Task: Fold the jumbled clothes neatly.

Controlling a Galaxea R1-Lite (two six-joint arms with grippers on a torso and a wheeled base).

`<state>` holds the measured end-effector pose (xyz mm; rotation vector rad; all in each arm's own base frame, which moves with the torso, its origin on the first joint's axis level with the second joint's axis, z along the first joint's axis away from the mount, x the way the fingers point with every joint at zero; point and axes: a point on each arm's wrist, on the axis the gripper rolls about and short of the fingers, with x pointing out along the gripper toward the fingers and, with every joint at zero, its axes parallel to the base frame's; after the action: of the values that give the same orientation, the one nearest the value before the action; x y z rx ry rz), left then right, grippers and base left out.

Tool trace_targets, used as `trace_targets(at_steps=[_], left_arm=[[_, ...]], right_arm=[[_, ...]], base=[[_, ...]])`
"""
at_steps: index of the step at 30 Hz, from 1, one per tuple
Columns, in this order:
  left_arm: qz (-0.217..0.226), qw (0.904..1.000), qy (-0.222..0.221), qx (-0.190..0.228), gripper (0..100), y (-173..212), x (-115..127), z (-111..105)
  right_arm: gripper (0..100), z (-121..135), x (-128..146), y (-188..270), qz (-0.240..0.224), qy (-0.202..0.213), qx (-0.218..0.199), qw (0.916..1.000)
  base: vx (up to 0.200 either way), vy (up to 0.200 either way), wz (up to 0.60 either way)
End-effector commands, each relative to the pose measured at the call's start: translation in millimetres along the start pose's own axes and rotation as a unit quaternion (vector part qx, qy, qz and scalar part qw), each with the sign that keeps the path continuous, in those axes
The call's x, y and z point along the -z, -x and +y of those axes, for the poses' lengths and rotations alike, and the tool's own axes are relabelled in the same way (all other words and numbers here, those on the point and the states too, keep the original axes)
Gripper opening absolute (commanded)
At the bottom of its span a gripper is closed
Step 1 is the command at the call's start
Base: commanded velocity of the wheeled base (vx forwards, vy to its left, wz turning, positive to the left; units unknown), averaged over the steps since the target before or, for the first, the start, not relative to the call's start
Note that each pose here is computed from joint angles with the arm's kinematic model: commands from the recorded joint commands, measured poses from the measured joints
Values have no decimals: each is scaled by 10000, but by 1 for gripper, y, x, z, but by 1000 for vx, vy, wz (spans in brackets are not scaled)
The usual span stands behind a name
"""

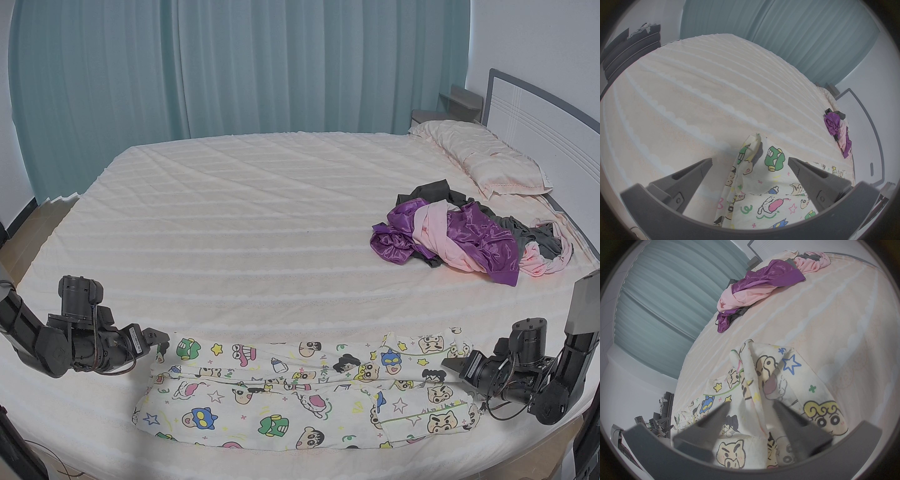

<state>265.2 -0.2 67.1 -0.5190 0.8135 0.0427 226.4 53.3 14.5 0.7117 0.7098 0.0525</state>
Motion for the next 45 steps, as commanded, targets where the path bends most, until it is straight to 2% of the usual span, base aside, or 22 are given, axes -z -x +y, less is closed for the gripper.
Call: trace_targets(at_steps=[1,4,7,10,23,33,34,45], left_arm=[[-63,9998,-138,118,100,8,-1,-3],[225,9978,-564,249,100,9,12,-1],[458,9920,-1161,199,100,6,23,4],[741,9859,-1497,99,100,-9,31,8],[951,9814,-1656,207,100,-38,30,-2],[1042,9793,-1710,290,100,-41,34,-5],[1045,9794,-1700,292,0,-42,34,-6],[1026,9809,-1629,292,0,-33,34,-6]], right_arm=[[100,0,-1,1,-25,-7,-16,10000],[100,2,-2,4,-80,7,-48,10000],[100,3,-3,6,-118,11,-64,9999],[100,3,-2,7,-113,15,-68,9999],[100,5,0,9,-80,52,-128,9999],[100,5,0,9,-76,57,-132,9999],[100,5,0,9,-70,56,-127,9999],[100,5,0,9,-69,51,-117,9999]], base=[[0,0,0],[0,0,0],[0,0,0],[0,0,0],[0,0,0],[0,0,0],[0,0,0],[0,0,0]])
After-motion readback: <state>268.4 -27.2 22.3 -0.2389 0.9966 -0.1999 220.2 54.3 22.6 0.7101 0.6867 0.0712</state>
